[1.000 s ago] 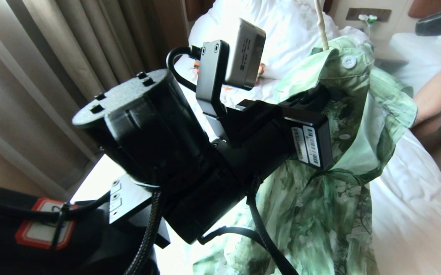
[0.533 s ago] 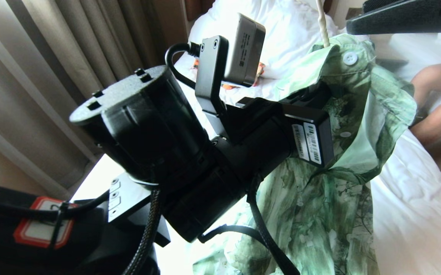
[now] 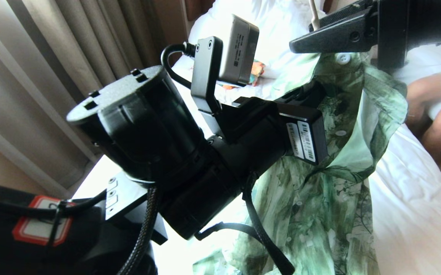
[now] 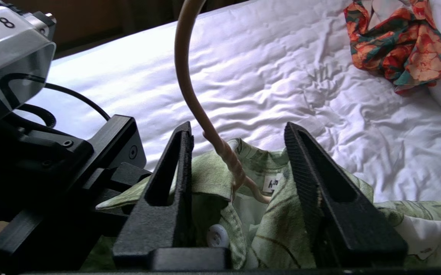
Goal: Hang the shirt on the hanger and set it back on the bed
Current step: Take the clothes hanger out of the clothes
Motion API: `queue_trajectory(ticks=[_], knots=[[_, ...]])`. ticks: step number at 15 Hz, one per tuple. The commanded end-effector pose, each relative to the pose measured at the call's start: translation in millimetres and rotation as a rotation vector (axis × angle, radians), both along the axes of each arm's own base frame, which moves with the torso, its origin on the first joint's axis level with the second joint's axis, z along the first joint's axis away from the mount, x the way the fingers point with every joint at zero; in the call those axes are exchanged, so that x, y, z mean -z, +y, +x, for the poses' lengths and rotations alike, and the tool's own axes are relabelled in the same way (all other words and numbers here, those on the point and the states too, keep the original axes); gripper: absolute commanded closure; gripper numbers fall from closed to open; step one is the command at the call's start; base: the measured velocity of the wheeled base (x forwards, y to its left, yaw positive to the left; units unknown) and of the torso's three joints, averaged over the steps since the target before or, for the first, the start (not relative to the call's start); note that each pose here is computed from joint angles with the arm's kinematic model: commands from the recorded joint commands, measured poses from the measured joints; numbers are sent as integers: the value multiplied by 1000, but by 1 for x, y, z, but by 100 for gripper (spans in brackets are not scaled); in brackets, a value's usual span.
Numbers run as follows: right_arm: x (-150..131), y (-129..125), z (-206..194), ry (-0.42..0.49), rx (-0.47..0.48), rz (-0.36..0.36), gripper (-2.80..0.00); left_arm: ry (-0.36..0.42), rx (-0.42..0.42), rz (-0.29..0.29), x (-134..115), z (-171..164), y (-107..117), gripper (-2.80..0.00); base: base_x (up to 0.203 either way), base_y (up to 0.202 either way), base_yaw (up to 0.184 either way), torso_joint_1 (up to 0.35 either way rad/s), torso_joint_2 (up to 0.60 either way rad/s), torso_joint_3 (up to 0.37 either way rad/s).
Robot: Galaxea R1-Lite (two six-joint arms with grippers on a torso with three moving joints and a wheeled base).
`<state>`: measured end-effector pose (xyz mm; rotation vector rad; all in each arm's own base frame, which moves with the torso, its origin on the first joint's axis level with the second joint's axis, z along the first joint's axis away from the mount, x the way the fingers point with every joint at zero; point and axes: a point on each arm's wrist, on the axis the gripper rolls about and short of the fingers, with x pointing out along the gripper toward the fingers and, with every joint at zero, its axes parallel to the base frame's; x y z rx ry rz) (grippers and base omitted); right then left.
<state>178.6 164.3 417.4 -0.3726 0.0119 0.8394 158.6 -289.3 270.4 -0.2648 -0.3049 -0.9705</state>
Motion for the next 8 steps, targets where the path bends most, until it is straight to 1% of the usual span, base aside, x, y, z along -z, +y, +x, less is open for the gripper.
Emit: queue_trajectory(ticks=[1, 4, 8], knots=[[4, 5, 5, 11, 4, -14, 0, -4, 3, -7, -2, -2, 4, 0, 0, 0, 0, 0, 0, 0], [2, 6, 2, -1, 34, -11, 0, -22, 40, -8, -7, -8, 12, 0, 0, 0, 0, 0, 0, 0], [0, 6, -1, -12, 53, -7, 0, -31, 49, 51, -3, -14, 23, 0, 0, 0, 0, 0, 0, 0]])
